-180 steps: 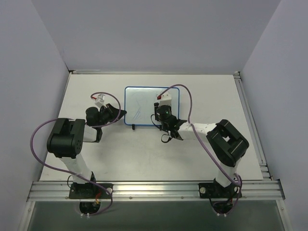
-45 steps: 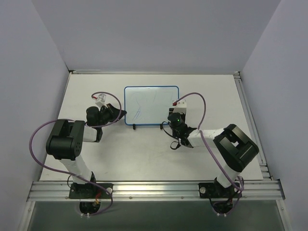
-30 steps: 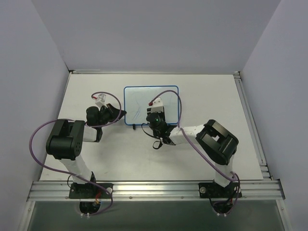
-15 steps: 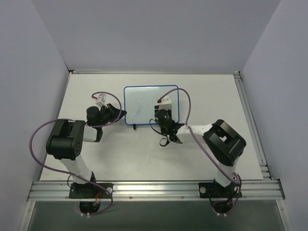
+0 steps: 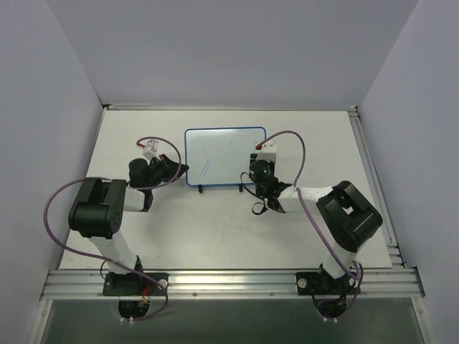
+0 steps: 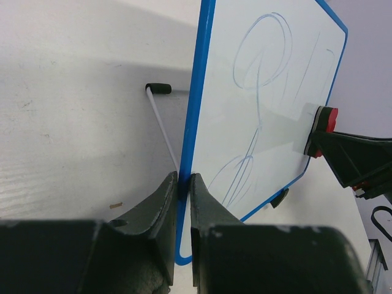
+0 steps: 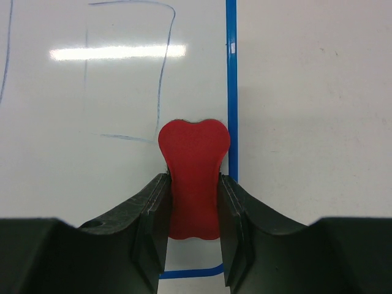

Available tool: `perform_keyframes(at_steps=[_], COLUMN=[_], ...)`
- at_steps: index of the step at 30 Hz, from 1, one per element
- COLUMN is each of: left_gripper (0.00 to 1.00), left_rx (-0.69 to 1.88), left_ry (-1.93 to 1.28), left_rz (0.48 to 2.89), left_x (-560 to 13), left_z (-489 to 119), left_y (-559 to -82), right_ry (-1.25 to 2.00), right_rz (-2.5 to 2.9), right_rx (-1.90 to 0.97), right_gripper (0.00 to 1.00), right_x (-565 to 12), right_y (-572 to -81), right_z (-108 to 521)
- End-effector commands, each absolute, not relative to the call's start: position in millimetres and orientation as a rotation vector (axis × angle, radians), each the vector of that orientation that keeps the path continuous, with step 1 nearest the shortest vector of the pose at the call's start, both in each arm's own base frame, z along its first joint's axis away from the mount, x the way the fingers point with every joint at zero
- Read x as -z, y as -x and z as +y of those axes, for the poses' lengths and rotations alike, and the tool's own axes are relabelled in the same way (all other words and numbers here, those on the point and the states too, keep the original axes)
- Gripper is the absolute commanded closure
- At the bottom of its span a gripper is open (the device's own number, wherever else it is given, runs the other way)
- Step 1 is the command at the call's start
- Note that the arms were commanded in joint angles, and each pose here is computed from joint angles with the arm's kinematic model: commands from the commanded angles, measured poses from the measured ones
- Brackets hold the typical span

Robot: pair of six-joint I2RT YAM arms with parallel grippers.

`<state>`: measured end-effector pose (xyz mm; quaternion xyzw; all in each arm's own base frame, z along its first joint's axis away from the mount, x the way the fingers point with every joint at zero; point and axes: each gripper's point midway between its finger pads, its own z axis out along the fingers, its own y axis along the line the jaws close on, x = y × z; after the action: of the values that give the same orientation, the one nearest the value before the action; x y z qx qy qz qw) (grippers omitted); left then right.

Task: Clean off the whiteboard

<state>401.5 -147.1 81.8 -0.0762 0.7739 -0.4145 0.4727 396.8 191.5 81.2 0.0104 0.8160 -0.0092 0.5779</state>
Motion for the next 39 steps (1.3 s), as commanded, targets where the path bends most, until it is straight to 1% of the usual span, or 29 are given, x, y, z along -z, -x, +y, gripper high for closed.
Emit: perform_keyframes(at_steps=[1,8,15,25,32,39], left_gripper=[0.98,0.98,0.98,0.98,0.98,0.98], left_rx=[0.971,0.970,0.971,0.987,0.987,0.990], left_ry=[0.170,0.168,0.164,0.165,0.159,0.156], left_rz=[1.882,1.881,1.881,1.884,1.878,1.882], left_x=[-87.8,-89.2,-89.1,-87.8,-89.9,-89.3], left_z=[-143.2,-143.2,-144.0,-146.3,-146.9,-148.4], left_y=[-408.1,-408.3,-408.3,-408.6,-408.6,-408.1], right_ry=[-0.034,-0.024,-0.039,-0.011,0.041,0.137], right_rz=[1.943,1.912,1.888,1.880,1.894,1.905], right_rx=[0.096,0.076,0.068,0.039,-0.012,-0.082], right_gripper=[0.98,0.97,0.97,0.97,0.97,0.97], right_x=[-70.8,-90.7,-109.4,-119.0,-108.3,-90.9], right_y=[-397.8,-428.5,-458.0,-479.0,-478.7,-450.8], right_z=[176.0,190.9,192.9,206.3,244.8,309.8])
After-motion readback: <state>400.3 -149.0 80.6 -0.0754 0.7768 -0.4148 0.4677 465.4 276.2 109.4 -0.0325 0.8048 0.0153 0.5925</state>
